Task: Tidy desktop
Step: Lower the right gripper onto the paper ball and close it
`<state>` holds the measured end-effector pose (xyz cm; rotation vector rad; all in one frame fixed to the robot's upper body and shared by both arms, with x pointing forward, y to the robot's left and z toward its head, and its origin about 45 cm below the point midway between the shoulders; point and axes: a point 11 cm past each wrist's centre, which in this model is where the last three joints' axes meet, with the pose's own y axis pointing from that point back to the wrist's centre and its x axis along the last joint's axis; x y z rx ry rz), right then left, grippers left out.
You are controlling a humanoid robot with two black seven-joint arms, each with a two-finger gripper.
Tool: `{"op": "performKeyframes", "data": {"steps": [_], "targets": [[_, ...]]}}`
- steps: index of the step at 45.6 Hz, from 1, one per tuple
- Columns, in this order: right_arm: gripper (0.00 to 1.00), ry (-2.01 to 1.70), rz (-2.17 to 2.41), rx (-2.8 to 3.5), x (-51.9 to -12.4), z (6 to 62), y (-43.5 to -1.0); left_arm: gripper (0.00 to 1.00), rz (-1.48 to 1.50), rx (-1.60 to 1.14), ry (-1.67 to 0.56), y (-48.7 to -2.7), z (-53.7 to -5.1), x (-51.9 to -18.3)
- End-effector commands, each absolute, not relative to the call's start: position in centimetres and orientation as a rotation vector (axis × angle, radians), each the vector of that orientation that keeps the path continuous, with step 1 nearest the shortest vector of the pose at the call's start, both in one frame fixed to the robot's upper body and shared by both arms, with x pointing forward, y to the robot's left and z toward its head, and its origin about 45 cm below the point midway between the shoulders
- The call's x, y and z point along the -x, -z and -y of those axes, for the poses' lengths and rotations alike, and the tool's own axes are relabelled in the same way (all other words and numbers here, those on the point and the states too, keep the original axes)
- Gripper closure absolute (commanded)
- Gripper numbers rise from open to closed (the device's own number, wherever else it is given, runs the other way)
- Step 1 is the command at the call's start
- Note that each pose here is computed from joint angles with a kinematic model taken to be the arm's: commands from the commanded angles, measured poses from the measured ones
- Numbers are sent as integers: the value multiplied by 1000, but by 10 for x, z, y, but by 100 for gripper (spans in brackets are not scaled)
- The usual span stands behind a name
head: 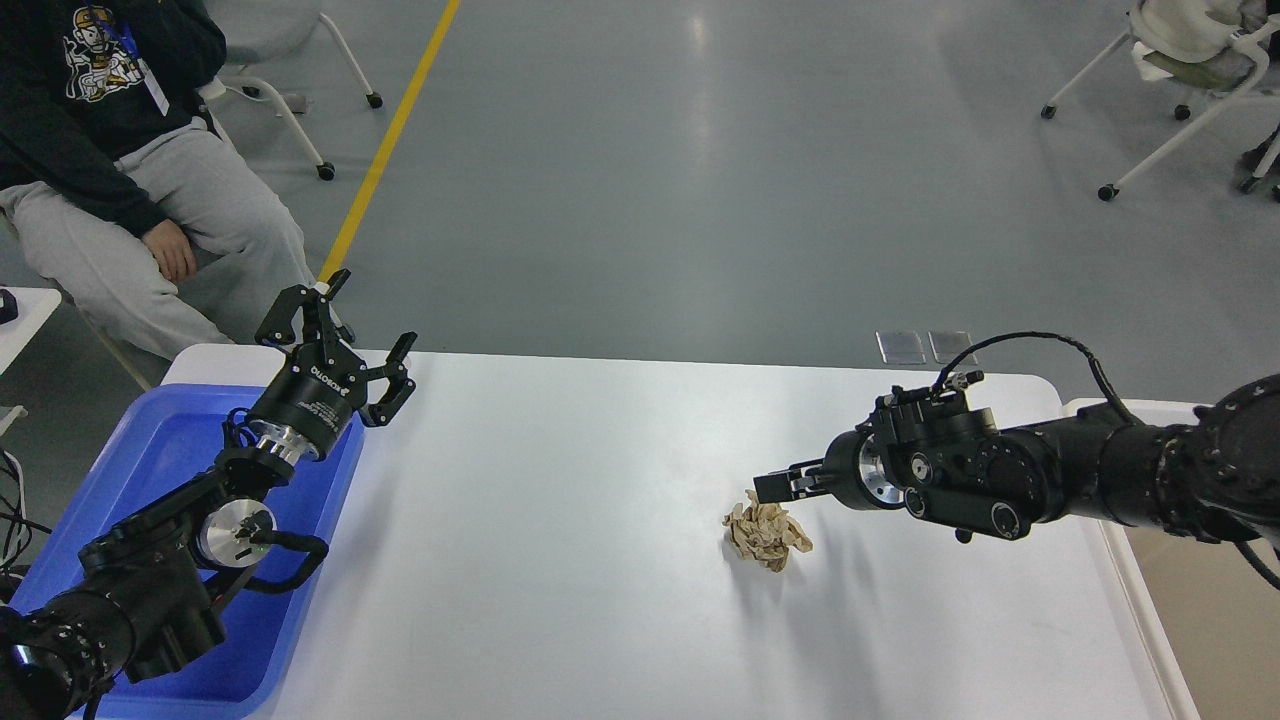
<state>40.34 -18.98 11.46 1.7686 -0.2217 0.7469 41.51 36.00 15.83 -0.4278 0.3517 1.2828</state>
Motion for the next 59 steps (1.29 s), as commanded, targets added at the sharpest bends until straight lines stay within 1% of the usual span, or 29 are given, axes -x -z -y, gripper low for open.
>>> {"op": "performKeyframes", "data": {"steps": [1, 12, 36, 40, 41, 42, 47, 49, 50, 51, 52, 53, 59], "targets": [[0, -753, 117, -1785, -381, 168, -90, 0, -351, 428, -1283, -158, -360, -415], [0, -769, 90, -1809, -375, 147, -86, 0, -352, 426, -1282, -158, -360, -415], [0, -751, 91, -1840, -369, 147, -71, 0, -352, 426, -1282, -158, -360, -415], [4, -755, 94, -1855, -369, 147, -70, 0, -351, 428, -1283, -158, -360, -415], [7, -754, 94, -1860, -369, 147, -70, 0, -351, 428, -1283, -158, -360, -415], [13, -756, 92, -1864, -369, 146, -70, 0, -353, 428, -1283, -158, -360, -415], [45, -761, 94, -1857, -371, 148, -71, 0, -352, 429, -1283, -158, -360, -415], [49, -757, 95, -1855, -371, 149, -71, 0, -353, 428, -1283, -158, -360, -415], [54, -757, 97, -1854, -371, 150, -71, 0, -352, 429, -1283, -158, -360, -415], [66, -757, 97, -1854, -371, 150, -71, 0, -353, 428, -1283, -158, -360, -415], [88, -756, 94, -1854, -370, 150, -71, 0, -351, 428, -1283, -158, -360, -415], [100, -757, 93, -1854, -370, 150, -71, 0, -352, 426, -1282, -158, -360, -415], [100, -754, 116, -1858, -374, 156, -74, 0, -353, 428, -1283, -158, -360, -415]]}}
